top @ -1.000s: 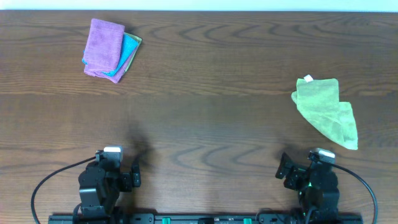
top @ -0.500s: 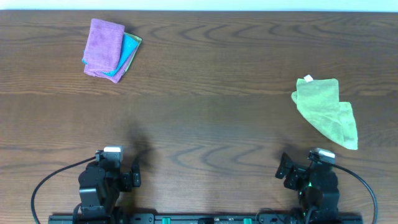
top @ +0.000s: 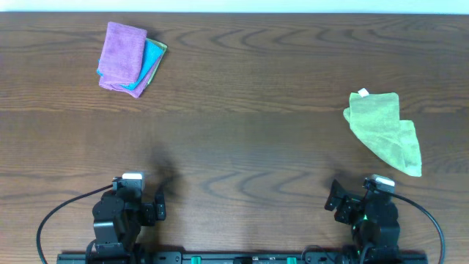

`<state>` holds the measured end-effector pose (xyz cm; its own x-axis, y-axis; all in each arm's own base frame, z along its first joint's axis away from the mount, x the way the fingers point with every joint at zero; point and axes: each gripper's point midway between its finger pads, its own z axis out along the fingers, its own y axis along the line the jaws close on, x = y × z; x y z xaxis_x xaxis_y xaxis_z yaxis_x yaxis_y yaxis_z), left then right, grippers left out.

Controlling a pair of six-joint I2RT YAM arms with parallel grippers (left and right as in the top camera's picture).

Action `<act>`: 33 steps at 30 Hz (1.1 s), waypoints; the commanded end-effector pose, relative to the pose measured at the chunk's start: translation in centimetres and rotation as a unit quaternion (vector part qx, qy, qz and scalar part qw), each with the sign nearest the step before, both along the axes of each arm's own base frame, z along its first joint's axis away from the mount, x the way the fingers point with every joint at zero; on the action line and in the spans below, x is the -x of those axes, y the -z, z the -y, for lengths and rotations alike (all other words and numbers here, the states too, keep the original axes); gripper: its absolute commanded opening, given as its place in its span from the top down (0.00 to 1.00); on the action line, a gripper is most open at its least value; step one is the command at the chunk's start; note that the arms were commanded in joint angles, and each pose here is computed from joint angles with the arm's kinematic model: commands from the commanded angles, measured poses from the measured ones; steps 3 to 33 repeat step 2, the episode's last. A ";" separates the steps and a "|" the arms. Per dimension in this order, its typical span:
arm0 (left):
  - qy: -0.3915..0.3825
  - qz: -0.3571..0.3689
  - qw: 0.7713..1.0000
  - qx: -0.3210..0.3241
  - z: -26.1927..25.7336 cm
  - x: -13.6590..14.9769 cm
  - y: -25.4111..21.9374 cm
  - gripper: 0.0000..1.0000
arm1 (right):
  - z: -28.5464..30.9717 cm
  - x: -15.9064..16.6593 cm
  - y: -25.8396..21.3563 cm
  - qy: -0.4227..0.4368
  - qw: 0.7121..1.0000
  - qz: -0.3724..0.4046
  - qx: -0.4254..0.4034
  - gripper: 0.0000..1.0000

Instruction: Fold the cloth

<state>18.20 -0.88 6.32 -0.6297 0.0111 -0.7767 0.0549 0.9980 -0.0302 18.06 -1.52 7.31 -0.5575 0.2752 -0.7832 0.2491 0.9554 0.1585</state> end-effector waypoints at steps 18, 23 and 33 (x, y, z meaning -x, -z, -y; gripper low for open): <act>-0.007 -0.009 1.000 0.000 -0.2 0.2 0.7 0.05 | 0.1 0.0 0.4 -0.003 1.000 -0.002 0.006 0.01; -0.007 -0.009 1.000 0.000 -0.2 0.2 0.7 0.05 | 0.1 0.0 0.4 -0.003 1.000 -0.002 0.006 0.01; -0.007 -0.009 1.000 0.000 -0.2 0.2 0.7 0.05 | 0.1 0.0 0.4 -0.003 1.000 -0.002 0.006 0.01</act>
